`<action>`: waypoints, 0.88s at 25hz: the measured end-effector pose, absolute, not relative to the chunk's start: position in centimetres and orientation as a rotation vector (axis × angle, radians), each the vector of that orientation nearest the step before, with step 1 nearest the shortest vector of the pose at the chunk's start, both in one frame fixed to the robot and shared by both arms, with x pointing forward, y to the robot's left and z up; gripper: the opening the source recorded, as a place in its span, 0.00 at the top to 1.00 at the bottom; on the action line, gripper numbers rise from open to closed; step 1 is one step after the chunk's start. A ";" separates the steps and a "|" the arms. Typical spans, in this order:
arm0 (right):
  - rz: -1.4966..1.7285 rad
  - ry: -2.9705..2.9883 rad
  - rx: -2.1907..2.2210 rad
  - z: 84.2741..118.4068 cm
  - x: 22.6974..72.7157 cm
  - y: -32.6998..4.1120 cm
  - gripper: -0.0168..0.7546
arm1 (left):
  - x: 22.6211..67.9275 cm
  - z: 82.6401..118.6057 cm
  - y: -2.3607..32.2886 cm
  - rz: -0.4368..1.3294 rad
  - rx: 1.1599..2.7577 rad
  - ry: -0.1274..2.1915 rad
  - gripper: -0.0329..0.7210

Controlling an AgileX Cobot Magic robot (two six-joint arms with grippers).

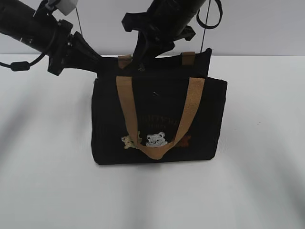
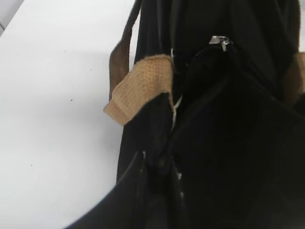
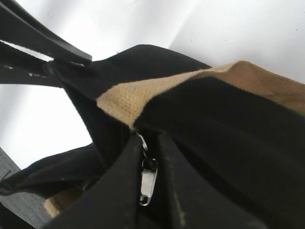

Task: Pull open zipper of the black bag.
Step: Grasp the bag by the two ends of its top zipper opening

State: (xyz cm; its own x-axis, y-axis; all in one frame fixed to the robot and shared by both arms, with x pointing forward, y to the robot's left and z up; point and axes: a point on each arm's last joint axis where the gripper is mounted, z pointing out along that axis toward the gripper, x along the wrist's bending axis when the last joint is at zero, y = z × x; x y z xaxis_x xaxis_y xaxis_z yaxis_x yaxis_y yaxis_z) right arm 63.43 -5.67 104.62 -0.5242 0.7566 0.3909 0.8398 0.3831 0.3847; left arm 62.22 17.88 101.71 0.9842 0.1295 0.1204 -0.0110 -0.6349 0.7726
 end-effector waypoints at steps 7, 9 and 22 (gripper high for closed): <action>-0.772 -2.570 -1.453 105.3 63.2 -6.5 0.91 | 62.1 101.5 18.0 0.205 2.276 0.063 0.88; -0.760 -2.605 -1.462 105.9 63.0 -6.9 0.91 | 62.1 101.5 18.0 0.205 2.279 0.061 0.88; -0.555 -2.846 -1.518 107.3 62.8 -9.3 0.91 | 62.2 101.6 18.0 0.208 2.284 0.056 0.88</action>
